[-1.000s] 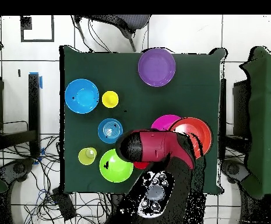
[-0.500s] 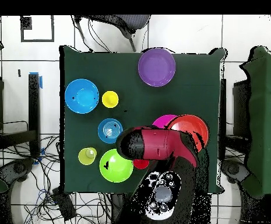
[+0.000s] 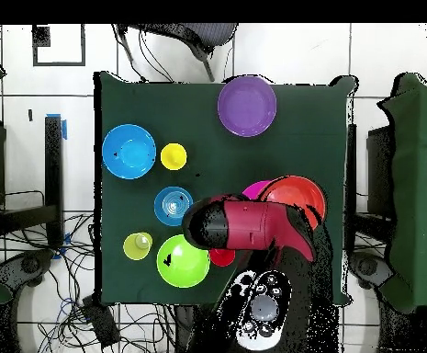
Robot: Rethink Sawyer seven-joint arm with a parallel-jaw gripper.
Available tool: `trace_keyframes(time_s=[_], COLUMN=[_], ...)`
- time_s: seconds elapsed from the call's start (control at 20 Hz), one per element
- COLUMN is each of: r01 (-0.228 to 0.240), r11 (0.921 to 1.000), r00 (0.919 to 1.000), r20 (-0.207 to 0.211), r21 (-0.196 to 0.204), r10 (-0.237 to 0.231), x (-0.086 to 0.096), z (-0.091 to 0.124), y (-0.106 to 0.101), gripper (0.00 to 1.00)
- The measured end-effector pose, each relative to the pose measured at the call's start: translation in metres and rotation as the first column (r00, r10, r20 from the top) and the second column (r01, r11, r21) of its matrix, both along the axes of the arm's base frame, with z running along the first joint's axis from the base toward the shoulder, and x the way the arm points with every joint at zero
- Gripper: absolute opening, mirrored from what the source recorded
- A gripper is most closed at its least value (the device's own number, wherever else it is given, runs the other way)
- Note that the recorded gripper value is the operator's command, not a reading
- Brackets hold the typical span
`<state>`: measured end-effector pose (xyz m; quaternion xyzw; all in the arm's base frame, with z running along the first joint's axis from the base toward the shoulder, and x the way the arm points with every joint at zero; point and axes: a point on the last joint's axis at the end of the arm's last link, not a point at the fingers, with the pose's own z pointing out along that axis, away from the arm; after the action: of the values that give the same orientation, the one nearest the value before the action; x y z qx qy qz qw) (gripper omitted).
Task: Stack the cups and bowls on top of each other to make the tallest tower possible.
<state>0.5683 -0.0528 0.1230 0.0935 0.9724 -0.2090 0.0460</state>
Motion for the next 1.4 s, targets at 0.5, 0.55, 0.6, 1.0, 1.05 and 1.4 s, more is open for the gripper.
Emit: trace_keyframes(time_s=[0.5,0.55,0.6,1.0,1.05,1.4], r01=[0.012,0.014,0.015,0.040,0.042,0.047], r11=[0.9997,0.9996,0.9996,0.9983,0.9982,0.9977], r00=[0.9998,0.9998,0.9998,0.9985,0.9982,0.9967], r20=[0.017,0.016,0.014,-0.039,-0.045,-0.069], r21=[0.022,0.024,0.026,0.042,0.043,0.049], r10=[-0.012,-0.014,-0.016,-0.038,-0.040,-0.043], x=[0.0060,0.0063,0.0065,0.0023,0.0015,-0.0008], z=[0.0066,0.0074,0.0082,0.0087,0.0082,0.0059], y=[-0.0025,-0.0025,-0.0023,0.0017,0.0020,0.0056], gripper=[0.00,0.00,0.00,0.00,0.00,0.00])
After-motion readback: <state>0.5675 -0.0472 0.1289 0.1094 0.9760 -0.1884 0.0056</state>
